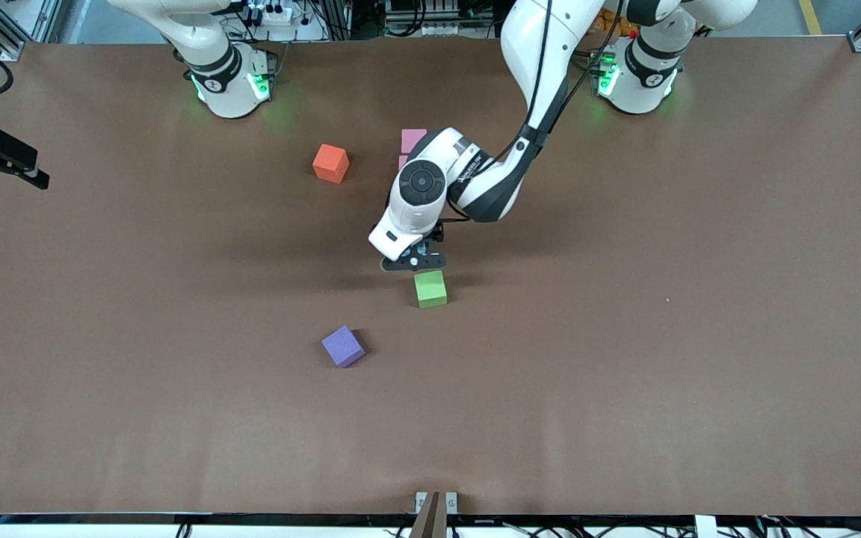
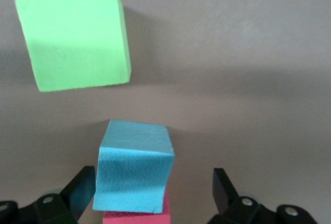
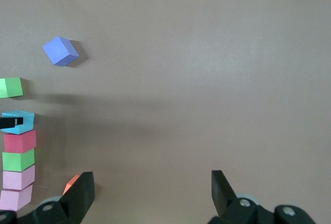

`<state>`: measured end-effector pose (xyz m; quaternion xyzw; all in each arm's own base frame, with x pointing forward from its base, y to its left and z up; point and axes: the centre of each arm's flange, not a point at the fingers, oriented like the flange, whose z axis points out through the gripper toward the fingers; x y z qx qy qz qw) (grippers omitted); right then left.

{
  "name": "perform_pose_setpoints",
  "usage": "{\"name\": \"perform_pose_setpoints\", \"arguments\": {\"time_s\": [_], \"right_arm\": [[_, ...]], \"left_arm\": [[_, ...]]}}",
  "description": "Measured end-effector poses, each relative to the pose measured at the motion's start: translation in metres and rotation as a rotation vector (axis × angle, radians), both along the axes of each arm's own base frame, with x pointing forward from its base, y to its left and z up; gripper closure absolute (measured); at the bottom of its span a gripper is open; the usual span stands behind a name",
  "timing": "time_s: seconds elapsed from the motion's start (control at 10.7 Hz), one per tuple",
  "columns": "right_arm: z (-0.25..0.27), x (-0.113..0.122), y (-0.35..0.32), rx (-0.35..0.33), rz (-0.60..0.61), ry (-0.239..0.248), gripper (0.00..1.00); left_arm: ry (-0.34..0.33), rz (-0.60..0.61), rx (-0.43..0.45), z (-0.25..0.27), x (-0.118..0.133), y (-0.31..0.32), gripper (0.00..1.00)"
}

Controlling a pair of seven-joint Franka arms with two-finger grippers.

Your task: Arrange blocks into number 1

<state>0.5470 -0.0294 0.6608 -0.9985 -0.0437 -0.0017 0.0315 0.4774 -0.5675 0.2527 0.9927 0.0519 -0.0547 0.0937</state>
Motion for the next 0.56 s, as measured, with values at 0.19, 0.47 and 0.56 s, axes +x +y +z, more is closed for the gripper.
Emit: {"name": "perform_pose_setpoints", "arguments": {"time_s": [0.19, 0.47, 0.56], "right_arm": [[0.000, 0.000, 0.000, 0.000, 0.000, 0.001, 0.00], [-0.001, 0.000, -0.001, 0.001, -0.001, 0.001, 0.00], [-0.001, 0.000, -0.001, 0.001, -0.001, 0.002, 0.00]], "left_arm": [[-0.037, 0.036, -0.023, 0.062, 0.033, 0.028, 0.00], [-0.074, 0.107, 0.041, 0.167, 0.091, 0.128, 0.00], [-0.078, 0.138, 0.067, 0.196, 0.104, 0.165, 0.00]]}}
